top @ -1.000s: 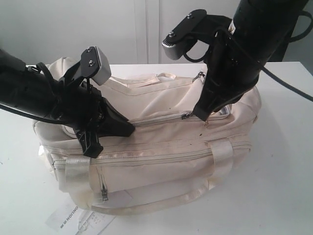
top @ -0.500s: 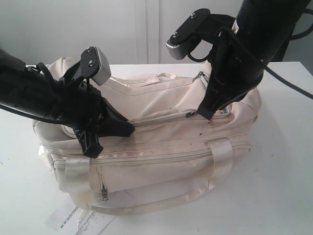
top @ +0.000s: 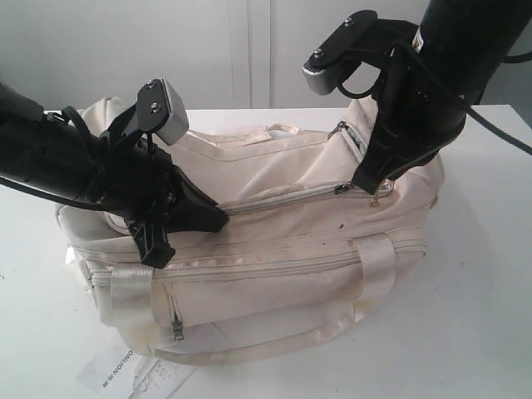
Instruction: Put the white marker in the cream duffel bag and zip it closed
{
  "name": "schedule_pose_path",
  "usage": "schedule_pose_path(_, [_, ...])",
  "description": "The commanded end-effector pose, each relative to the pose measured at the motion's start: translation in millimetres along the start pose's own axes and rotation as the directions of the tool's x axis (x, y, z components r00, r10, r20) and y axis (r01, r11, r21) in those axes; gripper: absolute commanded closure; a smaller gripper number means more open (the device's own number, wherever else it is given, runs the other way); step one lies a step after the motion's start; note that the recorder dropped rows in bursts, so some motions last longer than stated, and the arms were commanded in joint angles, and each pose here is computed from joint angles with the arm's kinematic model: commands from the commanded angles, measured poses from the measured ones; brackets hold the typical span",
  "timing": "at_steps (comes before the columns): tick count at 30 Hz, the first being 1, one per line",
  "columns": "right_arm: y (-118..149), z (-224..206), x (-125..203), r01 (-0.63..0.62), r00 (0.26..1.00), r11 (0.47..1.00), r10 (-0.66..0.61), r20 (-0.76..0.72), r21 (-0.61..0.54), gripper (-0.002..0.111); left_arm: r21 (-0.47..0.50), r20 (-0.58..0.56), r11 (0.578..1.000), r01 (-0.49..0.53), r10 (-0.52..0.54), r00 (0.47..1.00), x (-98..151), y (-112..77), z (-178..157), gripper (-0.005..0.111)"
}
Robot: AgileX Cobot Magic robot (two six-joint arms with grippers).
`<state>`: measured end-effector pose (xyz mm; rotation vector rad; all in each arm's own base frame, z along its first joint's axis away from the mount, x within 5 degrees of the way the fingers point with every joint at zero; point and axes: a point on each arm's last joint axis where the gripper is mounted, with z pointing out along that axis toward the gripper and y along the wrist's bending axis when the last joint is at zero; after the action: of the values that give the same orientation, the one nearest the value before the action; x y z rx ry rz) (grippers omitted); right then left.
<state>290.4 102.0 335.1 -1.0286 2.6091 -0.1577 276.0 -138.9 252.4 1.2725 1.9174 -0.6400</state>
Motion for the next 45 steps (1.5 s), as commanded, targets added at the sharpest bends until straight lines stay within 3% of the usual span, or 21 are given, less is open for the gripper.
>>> schedule_pose_path(1, [-9.6,-2.7,7.6,-0.005,1.000,0.999,0.007,-0.031,0.052,0.108,0.005,-0.009,1.000,-0.006,0.006,1.000,0.8,-2.0,-1.5,0.107])
schedule_pose_path(31, [-24.1,-2.2,12.1,0.022,0.999,0.994,-0.018,-0.036,0.110,0.108,-0.008,-0.009,1.000,-0.026,0.026,1.000,-1.8,-3.9,-6.5,0.107])
schedule_pose_path(36, [-17.0,-1.3,11.1,0.026,1.000,1.000,-0.026,-0.007,0.000,0.108,-0.029,-0.031,0.998,-0.053,0.053,0.998,-1.4,-3.6,-9.4,0.107])
schedule_pose_path(39, [-14.4,-4.4,11.8,0.020,1.000,1.000,-0.020,0.004,-0.022,0.108,-0.116,-0.025,0.993,0.000,-0.003,1.000,-2.6,3.2,-11.6,0.106])
schedule_pose_path(41, [-11.6,-10.2,12.3,0.011,0.999,0.999,-0.010,0.031,-0.041,0.108,-0.136,-0.027,0.991,-0.008,0.004,1.000,-3.3,3.9,-13.6,0.095])
schedule_pose_path(43, [-8.2,-21.8,14.7,0.002,0.997,0.998,0.002,0.074,-0.056,0.108,-0.140,-0.022,0.990,-0.020,0.017,1.000,-5.9,1.7,-17.6,0.070])
schedule_pose_path(45, [-2.8,-30.1,15.0,-0.015,0.993,0.995,0.027,0.119,-0.101,0.108,-0.153,-0.005,0.988,-0.035,0.035,0.999,-11.0,-1.6,-24.9,0.038])
